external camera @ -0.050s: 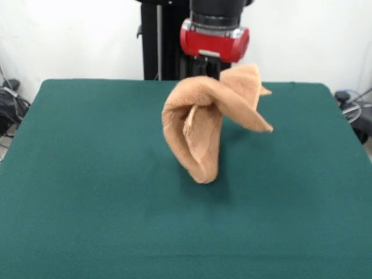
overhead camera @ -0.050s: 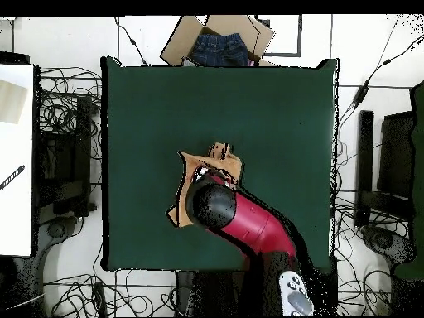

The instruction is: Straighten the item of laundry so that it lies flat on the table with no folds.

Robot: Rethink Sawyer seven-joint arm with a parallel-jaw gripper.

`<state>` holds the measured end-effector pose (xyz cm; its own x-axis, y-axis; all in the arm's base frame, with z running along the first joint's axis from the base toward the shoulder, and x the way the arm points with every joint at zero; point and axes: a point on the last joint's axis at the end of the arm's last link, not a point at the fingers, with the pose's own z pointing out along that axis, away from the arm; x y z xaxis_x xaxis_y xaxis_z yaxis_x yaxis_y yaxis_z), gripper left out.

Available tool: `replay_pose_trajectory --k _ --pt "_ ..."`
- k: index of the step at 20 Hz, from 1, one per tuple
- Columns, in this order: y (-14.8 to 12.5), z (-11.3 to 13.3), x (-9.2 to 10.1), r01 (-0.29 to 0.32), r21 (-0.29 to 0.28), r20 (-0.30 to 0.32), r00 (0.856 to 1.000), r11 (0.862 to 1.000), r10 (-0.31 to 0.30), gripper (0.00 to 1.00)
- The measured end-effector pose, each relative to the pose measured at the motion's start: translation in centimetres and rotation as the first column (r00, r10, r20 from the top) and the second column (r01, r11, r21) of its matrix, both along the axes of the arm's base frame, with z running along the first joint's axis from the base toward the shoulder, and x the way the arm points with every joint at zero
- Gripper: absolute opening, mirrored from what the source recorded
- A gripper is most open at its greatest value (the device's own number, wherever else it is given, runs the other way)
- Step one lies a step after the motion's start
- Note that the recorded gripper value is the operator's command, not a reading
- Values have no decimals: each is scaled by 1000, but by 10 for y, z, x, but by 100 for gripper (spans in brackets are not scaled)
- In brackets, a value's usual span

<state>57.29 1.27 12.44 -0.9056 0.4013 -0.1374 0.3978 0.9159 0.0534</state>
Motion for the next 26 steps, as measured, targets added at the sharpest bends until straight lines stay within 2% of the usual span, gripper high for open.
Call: replay_pose_trajectory --k 5,10,15,16,26 --pt "-6 7 -5 14 2 4 1000 1000 -14 0" --pt "-15 3 -7 34 21 -5 999 999 -34 0" --pt "-10 0 -12 30 26 -17 999 999 -29 0" --pt "1 0 -12 10 26 -17 1000 1000 -9 100" --pt "11 4 -11 -10 24 -9 1000 1000 10 100"
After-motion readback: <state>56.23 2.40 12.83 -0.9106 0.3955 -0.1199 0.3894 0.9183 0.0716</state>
